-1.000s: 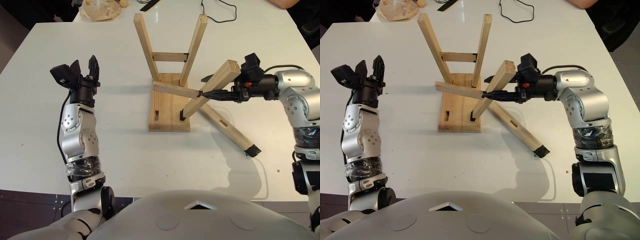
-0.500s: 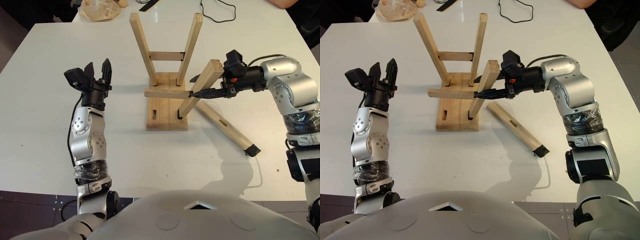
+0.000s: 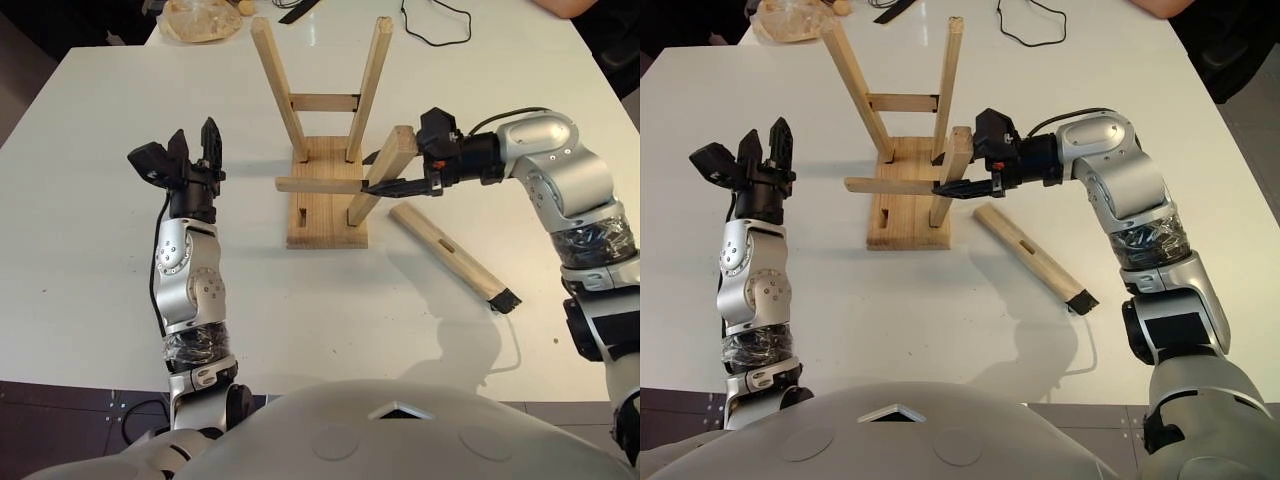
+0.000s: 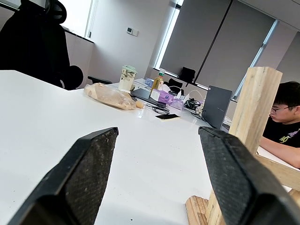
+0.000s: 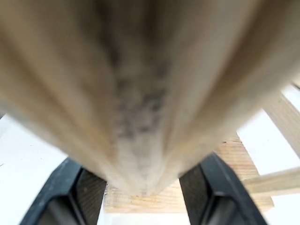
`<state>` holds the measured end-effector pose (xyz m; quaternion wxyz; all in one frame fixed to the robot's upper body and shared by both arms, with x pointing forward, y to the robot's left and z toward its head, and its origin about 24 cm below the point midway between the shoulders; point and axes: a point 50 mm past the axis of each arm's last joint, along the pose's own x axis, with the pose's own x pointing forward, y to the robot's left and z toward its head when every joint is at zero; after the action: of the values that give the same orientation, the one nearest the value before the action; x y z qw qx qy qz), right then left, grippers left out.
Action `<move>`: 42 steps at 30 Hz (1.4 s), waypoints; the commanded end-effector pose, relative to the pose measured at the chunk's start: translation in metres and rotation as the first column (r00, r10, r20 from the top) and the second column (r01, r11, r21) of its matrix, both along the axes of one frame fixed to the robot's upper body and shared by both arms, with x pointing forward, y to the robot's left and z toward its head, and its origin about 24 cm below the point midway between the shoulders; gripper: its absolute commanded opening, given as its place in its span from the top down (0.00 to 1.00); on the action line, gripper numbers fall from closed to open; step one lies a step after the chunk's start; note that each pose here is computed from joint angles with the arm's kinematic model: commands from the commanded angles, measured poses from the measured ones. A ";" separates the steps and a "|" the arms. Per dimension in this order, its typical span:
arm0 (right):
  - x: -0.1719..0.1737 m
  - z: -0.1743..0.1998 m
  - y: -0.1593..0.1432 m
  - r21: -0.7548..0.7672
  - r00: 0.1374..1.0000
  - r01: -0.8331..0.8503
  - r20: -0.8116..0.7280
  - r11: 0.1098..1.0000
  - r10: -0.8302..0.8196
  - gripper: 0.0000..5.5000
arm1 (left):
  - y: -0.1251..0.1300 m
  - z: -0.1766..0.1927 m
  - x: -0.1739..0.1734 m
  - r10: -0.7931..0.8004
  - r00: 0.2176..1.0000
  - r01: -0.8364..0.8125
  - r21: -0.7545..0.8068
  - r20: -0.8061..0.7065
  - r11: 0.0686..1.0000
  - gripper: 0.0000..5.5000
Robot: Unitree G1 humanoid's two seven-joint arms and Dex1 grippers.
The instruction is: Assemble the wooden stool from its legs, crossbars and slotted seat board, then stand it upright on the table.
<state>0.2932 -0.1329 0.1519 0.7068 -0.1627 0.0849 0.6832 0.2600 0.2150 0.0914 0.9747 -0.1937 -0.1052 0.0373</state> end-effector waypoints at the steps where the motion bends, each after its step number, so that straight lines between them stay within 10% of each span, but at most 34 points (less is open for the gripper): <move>1: -0.008 -0.040 -0.029 -0.211 0.982 0.101 -0.138 0.972 -0.132 0.64 | 0.001 -0.006 0.000 0.007 1.000 -0.007 -0.002 -0.029 1.000 0.42; 12: -0.001 -0.025 -0.018 -0.093 0.991 0.126 -0.027 0.988 -0.129 0.64 | 0.004 -0.014 0.005 0.003 0.998 -0.002 0.010 -0.059 1.000 0.42; 24: -0.022 -0.010 -0.062 -0.005 0.958 0.288 0.007 0.958 -0.288 0.38 | 0.019 -0.025 -0.009 0.043 0.993 -0.040 0.033 -0.107 0.999 0.42; 32: -0.064 -0.057 -0.086 -0.026 0.719 0.694 -0.016 0.719 -0.695 0.38 | 0.054 -0.040 -0.038 0.301 0.938 -0.306 -0.004 -0.173 0.952 0.42; 42: -0.106 -0.092 -0.114 -0.199 0.620 0.746 -0.139 0.635 -0.772 0.38 | 0.051 -0.049 -0.058 0.367 0.912 -0.376 -0.016 -0.186 0.927 0.42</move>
<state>0.1965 -0.2380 0.0640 0.9081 -0.0980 0.2384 0.3299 0.2044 0.2679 0.0434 0.9516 -0.1911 -0.0496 0.2354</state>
